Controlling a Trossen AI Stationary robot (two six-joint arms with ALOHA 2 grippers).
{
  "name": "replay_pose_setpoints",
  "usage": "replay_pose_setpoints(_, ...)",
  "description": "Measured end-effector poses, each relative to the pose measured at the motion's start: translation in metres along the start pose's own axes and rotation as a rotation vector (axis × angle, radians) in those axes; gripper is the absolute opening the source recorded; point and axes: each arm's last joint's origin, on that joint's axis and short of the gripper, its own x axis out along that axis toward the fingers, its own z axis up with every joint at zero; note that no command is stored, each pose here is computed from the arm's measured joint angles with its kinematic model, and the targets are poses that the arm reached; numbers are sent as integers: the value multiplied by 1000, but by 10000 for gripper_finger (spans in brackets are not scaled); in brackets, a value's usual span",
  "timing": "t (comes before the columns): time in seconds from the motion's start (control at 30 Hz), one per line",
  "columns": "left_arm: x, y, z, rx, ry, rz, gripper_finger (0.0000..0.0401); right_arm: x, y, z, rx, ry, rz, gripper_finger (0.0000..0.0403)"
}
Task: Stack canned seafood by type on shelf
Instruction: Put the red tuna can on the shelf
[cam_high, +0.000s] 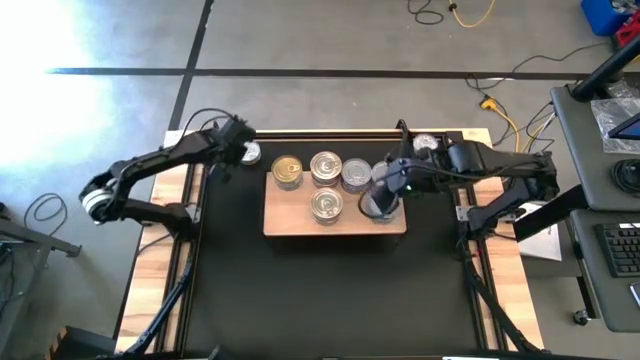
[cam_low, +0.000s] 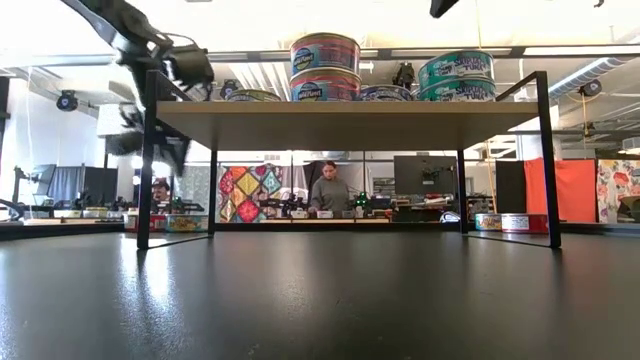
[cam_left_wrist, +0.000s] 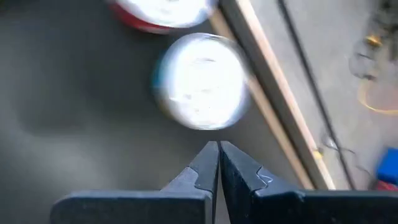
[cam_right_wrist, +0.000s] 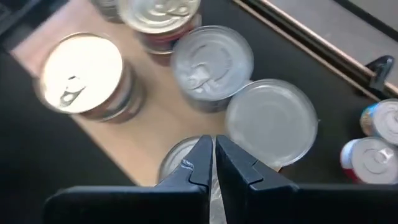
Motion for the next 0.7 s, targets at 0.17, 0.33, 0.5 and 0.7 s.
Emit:
replay_pose_setpoints(0.17, 29, -15, 11, -28, 33, 94, 1, 12, -27, 18, -24, 57, -50, 13)
replay_pose_setpoints(0.33, 54, -15, 21, -88, 61, 175, 1, 5, -61, 32, -119, 94, -100, 13)
replay_pose_setpoints(0.5, 76, -22, 32, -170, 48, 123, 1, 1, -84, 48, -248, 71, -115, 13)
replay_pose_setpoints(0.7, 98, -23, 34, -192, 54, 144, 1, -4, -102, 68, -397, 53, -146, 13)
